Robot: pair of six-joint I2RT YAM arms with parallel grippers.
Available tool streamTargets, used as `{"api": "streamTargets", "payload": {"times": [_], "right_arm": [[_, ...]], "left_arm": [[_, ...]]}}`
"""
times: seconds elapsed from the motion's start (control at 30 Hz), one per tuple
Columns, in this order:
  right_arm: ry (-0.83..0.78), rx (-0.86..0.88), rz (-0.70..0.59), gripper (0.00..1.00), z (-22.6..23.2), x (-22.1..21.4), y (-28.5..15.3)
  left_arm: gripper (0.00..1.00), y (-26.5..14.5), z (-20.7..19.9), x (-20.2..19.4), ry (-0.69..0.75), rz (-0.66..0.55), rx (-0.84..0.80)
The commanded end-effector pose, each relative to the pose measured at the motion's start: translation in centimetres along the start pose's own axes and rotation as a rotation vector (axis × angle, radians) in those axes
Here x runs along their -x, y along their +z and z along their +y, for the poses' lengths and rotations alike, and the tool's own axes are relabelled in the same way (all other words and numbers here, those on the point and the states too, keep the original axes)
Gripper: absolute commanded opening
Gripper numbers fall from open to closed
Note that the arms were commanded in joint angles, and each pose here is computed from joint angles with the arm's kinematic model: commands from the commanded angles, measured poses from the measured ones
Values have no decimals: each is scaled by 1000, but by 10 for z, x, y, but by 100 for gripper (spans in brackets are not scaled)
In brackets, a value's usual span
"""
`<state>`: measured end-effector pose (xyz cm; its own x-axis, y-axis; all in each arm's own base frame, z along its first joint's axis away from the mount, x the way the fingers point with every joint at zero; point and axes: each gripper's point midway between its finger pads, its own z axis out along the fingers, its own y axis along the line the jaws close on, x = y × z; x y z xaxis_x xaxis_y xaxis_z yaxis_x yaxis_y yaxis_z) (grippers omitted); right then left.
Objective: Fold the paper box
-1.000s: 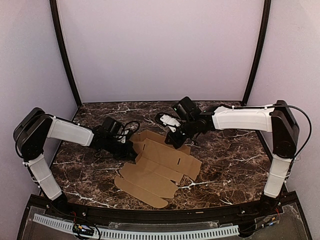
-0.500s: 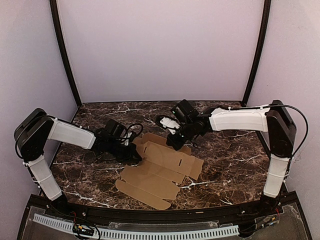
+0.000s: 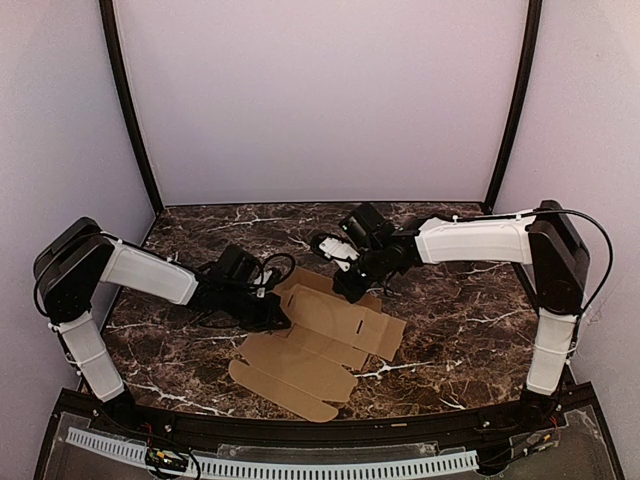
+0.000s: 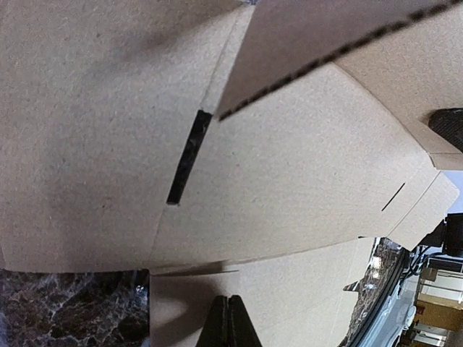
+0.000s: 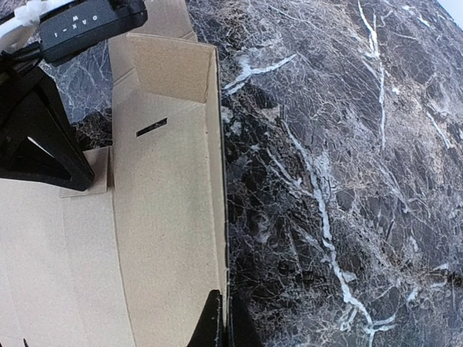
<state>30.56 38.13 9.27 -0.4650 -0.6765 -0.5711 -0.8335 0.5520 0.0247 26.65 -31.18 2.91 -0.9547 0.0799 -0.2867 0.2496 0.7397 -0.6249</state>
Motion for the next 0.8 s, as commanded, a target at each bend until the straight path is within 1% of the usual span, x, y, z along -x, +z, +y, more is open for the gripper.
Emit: {"api": "streamTargets", "payload": {"times": [0.0,0.1,0.27,0.4,0.53,0.6,0.73,0.77], "right_arm": [[12,-9,-31,0,3,13,3],[12,-12,-34,0,2,14,3],[12,-16,-33,0,2,15,2],[9,-16,-39,0,2,18,0],[-13,-10,-52,0,6,20,-4],[-27,-11,-60,0,7,19,-6],[-52,-27,-58,0,6,14,-8],[-61,-33,-56,0,5,12,-8]], "left_arm": [[1,9,21,-32,-19,76,76],[1,9,29,-41,-20,87,108],[1,9,53,-52,-21,94,220],[1,10,60,-56,-25,101,247],[1,8,48,-47,-8,95,222],[1,3,34,-35,11,77,200],[1,-23,4,-3,71,5,194],[2,-30,7,-2,75,6,232]]}}
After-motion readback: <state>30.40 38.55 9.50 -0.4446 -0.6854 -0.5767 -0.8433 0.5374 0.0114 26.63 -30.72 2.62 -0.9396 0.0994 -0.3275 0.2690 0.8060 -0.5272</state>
